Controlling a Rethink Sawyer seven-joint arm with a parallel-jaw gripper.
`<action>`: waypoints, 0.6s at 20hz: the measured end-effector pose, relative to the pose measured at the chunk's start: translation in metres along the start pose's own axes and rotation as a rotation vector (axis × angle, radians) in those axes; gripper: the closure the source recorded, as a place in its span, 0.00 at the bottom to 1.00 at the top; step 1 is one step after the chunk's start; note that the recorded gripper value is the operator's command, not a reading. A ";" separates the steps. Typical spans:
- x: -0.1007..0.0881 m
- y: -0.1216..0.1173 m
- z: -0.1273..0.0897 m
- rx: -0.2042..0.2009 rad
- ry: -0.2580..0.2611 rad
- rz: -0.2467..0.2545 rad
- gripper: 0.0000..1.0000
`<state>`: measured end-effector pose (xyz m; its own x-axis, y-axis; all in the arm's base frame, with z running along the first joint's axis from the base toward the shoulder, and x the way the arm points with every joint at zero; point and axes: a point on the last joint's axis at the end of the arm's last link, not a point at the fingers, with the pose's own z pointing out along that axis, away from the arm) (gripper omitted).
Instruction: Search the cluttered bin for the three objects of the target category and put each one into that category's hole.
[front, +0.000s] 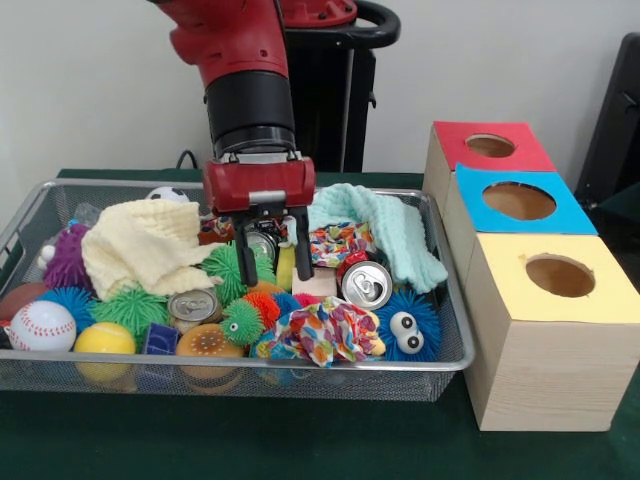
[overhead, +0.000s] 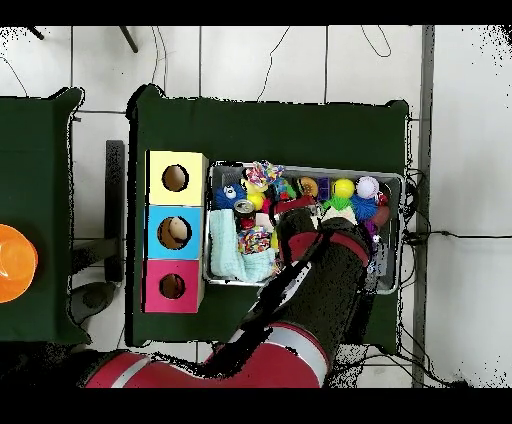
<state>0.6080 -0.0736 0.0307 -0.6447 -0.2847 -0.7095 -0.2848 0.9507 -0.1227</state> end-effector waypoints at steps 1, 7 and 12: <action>0.003 0.000 0.000 0.002 0.008 -0.007 0.00; 0.019 0.002 -0.004 0.026 0.075 -0.056 0.00; 0.030 0.005 -0.005 0.042 0.121 -0.089 0.00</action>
<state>0.5837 -0.0783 0.0125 -0.7000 -0.3784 -0.6057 -0.3161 0.9246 -0.2124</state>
